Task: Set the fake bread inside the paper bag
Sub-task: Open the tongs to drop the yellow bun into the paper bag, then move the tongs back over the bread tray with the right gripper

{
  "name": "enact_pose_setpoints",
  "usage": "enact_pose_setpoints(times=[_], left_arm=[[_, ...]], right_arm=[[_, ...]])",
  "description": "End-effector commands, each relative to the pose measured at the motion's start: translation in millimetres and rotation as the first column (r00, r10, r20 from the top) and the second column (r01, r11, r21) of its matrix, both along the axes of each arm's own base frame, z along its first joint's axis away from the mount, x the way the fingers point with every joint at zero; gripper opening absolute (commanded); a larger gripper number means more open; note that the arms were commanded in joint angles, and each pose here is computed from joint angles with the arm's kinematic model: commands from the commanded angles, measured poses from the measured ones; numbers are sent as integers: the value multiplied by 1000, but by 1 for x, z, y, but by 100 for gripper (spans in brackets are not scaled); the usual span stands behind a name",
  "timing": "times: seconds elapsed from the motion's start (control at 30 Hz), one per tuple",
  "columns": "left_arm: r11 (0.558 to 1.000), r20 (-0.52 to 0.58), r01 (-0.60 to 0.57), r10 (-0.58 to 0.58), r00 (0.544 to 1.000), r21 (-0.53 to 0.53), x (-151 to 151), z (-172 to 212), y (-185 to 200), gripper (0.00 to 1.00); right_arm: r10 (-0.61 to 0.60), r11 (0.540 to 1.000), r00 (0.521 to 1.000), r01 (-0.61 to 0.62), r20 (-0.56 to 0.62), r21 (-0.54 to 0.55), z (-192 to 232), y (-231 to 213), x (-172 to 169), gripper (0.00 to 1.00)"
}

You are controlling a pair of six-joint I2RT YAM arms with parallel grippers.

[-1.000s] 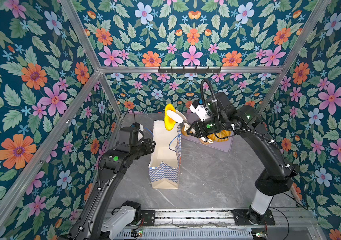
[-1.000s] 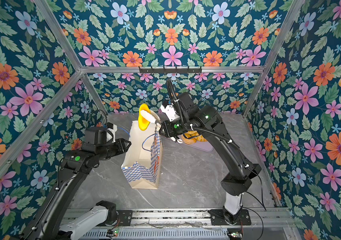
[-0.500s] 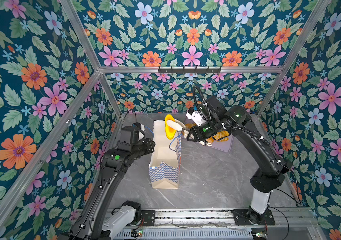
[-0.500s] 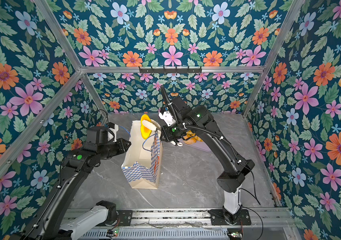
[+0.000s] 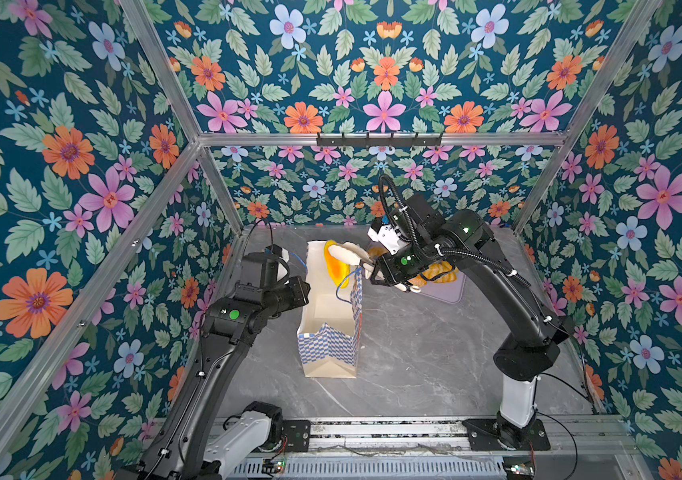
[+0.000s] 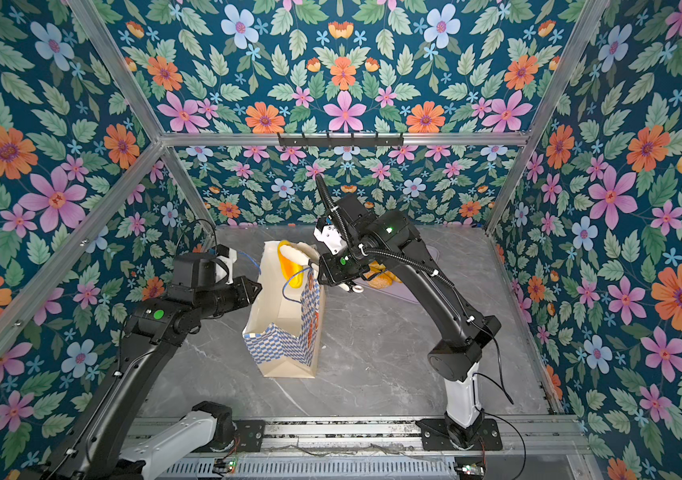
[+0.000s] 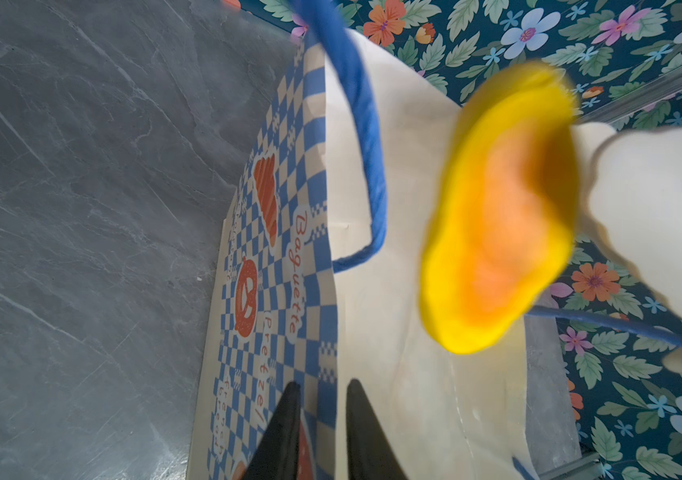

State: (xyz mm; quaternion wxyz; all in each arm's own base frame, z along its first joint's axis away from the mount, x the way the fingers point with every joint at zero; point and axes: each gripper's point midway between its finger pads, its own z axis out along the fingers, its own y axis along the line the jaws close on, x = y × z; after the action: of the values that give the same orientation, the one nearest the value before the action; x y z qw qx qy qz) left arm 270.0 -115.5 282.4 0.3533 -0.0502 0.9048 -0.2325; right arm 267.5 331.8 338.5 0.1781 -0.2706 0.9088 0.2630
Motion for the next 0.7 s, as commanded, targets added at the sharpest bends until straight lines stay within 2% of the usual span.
enact_pose_setpoints(times=[0.0,0.33,0.67], left_arm=[[1000,18,1,-1,1000,-5,2,4,0,23],[1000,21,-3,3,1000,-5,1,4,0,23],[1000,25,-5,6,1000,-5,2,4,1,23]], right_arm=[[16,1000,1000,-16,8,3,2,0,-2,42],[-13,1000,999,12,49,15,10,-2,4,43],[-93,995,981,88,170,41,37,-16,15,41]])
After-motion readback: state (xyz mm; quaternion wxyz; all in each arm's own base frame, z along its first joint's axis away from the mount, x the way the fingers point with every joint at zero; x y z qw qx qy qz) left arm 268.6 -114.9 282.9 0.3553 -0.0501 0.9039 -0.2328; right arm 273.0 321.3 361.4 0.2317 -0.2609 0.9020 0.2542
